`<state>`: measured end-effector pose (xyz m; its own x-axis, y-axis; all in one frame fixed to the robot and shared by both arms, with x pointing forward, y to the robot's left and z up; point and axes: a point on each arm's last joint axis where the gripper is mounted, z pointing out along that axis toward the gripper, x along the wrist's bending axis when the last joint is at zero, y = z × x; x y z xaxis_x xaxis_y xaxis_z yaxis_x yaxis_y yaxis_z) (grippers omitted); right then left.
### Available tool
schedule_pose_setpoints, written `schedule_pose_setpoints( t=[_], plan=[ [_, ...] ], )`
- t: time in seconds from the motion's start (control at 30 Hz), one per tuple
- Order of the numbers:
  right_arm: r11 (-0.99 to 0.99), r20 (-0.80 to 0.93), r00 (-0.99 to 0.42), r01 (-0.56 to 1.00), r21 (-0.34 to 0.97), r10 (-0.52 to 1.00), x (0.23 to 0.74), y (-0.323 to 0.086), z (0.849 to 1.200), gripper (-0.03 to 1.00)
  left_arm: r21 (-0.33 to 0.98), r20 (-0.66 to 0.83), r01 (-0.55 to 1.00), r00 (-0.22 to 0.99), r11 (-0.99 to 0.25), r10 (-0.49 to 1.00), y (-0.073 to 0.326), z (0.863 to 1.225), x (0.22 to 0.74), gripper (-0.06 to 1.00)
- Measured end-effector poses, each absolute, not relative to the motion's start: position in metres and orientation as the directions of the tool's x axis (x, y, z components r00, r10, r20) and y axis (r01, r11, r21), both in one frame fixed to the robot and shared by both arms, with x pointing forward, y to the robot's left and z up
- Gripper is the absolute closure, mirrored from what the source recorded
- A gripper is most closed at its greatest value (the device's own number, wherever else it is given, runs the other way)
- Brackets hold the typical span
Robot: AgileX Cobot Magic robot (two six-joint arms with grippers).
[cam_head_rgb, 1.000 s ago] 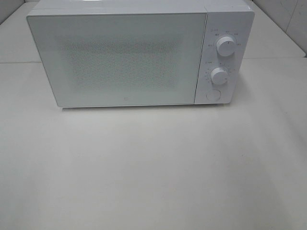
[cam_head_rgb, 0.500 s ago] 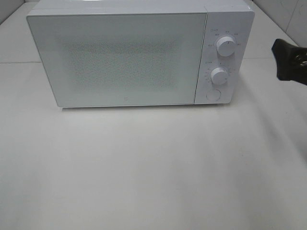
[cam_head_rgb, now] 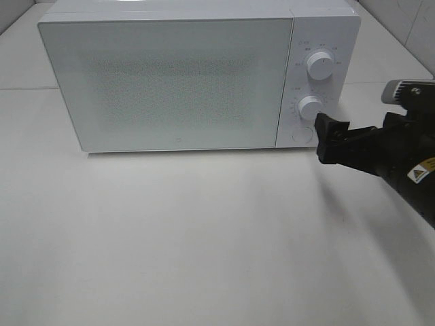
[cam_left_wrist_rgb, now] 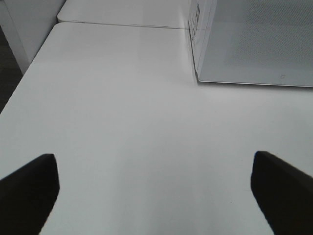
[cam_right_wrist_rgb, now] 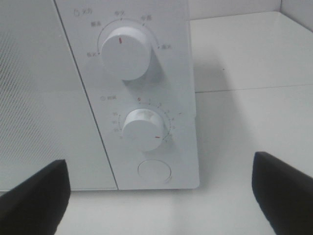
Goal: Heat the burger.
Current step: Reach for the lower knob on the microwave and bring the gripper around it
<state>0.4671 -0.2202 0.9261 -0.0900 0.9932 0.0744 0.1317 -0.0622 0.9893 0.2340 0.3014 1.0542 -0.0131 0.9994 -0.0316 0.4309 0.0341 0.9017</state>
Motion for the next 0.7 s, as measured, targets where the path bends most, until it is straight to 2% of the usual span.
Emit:
schedule_pose_setpoints(
  t=[0.7],
  plan=[
    [-0.065, 0.078, -0.103, 0.118, 0.991, 0.992, 0.535, -0.182, 0.898, 0.00, 0.902, -0.032, 0.431, -0.013, 0.034, 0.999, 0.301, 1.054, 0.234, -0.04]
  ],
)
